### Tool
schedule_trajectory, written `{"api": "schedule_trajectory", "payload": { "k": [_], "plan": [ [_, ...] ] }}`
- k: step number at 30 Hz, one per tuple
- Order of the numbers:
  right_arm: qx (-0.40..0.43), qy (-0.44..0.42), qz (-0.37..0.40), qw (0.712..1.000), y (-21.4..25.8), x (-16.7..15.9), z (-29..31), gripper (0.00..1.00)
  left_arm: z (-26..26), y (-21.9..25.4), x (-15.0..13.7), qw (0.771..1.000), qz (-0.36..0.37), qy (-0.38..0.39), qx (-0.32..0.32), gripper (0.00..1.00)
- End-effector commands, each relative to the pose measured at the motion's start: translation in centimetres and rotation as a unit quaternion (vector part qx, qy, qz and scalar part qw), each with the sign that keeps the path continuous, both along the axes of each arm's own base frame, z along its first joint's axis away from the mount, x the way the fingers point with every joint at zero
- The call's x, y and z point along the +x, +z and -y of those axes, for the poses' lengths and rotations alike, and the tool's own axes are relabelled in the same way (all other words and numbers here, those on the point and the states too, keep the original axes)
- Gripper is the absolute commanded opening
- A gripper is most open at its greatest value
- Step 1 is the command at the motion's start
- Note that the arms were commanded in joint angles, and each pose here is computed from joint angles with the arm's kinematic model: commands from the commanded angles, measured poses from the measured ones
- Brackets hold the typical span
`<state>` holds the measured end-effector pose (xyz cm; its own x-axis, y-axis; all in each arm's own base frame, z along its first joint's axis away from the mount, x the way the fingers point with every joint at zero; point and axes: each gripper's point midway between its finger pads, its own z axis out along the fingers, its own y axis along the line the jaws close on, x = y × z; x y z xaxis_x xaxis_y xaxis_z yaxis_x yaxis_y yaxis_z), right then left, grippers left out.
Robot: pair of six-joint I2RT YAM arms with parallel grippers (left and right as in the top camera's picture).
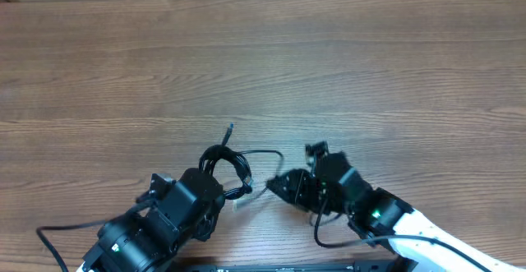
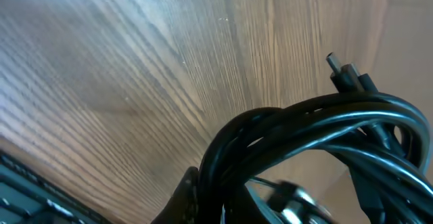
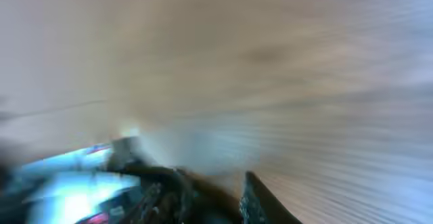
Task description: Untangle cables
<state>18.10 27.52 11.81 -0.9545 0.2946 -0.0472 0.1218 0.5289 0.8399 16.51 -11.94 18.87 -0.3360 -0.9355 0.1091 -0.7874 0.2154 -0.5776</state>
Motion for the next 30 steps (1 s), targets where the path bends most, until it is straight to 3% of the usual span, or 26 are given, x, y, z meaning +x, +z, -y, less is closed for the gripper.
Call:
{"api": "schedule_trajectory", "payload": {
  "k": [1, 2, 8, 13, 20, 27, 28, 30],
  "plan": [
    [-0.102, 0.0, -0.04, 0.994, -4.6, -0.7, 2.8, 0.28, -1.3, 0.6, 1.0, 0.995, 0.055, -0.043, 0.07, 0.04],
    [-0.116, 0.01, -0.033, 0.993, -5.0, -0.8, 3.3, 0.28, -1.4, 0.7, 1.2, 0.994, 0.06, -0.045, 0.077, 0.04],
    [-0.109, 0.038, 0.025, 0.993, -3.3, -0.1, 3.1, 0.51, -2.5, 1.0, 1.9, 0.986, 0.087, -0.058, 0.129, 0.04],
    [-0.051, 0.106, 0.037, 0.992, -0.8, -2.3, 1.6, 0.57, -2.4, 0.9, 1.8, 0.99, 0.079, -0.038, 0.11, 0.04],
    [0.043, 0.188, 0.036, 0.981, 2.7, -5.0, -0.3, 0.58, -2.0, 0.1, 1.6, 0.994, 0.048, -0.017, 0.093, 0.04],
    [0.1, 0.207, 0.111, 0.967, 6.0, -4.2, -1.7, 0.65, -0.7, -1.3, 1.3, 0.998, -0.002, -0.005, 0.07, 0.04],
    [0.102, 0.206, 0.125, 0.965, 6.3, -4.0, -1.8, 0.68, -0.5, -1.4, 1.3, 0.998, -0.005, -0.008, 0.068, 0.04],
    [0.097, 0.189, 0.155, 0.965, 6.7, -2.9, -1.9, 0.84, -0.4, -1.6, 1.3, 0.998, -0.009, -0.009, 0.069, 0.04]
  ]
}}
